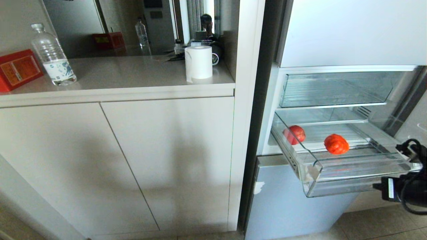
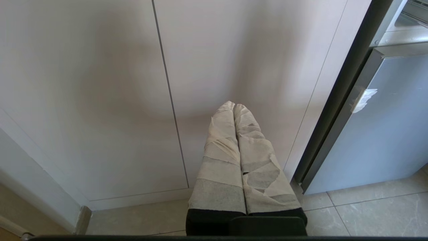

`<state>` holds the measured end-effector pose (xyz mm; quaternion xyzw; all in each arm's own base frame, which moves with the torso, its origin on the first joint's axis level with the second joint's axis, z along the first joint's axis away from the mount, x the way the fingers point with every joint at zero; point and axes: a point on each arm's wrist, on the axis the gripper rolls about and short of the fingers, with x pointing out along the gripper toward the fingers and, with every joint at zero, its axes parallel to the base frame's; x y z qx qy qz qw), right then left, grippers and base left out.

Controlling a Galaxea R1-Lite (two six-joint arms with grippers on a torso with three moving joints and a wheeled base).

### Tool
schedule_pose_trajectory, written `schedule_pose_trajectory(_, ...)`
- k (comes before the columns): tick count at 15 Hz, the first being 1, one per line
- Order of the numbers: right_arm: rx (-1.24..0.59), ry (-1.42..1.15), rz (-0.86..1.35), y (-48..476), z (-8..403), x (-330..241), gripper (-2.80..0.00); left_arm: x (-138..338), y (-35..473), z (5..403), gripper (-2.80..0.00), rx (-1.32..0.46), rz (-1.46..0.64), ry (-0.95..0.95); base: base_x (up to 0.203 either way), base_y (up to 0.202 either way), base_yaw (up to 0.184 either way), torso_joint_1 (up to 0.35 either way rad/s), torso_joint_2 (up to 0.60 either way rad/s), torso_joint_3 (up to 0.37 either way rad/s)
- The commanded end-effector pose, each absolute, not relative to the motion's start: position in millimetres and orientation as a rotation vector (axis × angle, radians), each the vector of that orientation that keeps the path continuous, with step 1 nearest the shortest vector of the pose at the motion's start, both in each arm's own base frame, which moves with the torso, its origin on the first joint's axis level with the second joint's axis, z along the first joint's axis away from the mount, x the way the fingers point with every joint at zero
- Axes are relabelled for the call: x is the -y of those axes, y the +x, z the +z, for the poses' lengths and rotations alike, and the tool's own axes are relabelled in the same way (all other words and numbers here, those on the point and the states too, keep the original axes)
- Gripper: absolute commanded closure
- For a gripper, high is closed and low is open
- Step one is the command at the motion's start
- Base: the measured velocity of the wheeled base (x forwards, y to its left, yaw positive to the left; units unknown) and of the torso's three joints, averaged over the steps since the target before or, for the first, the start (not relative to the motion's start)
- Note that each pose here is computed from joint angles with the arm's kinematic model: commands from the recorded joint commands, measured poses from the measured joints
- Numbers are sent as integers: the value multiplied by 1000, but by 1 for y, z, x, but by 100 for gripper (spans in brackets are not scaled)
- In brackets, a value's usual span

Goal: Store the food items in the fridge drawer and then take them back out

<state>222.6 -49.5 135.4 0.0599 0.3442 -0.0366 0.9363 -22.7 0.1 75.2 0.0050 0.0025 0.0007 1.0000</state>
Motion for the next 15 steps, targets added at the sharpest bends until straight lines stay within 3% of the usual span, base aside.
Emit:
schedule_pose_trajectory(1,-807,120,-21,278,105,47,0,0,-23,75,0,-6,2,9,0,0,0,0,0,0)
schedule_pose_trajectory(4,-767,119,35,330,89,32,0,0,-23,75,0,-6,3,11,0,0,0,0,0,0)
schedule_pose_trajectory(9,-386,339,75,419,89,3,0,0,-23,75,0,-6,2,9,0,0,0,0,0,0)
schedule_pose_trajectory(11,-398,349,76,403,94,1,0,0,-23,75,0,-6,2,11,0,0,0,0,0,0)
schedule_pose_trajectory(15,-353,337,71,321,142,7,0,0,-23,75,0,-6,2,11,0,0,0,0,0,0)
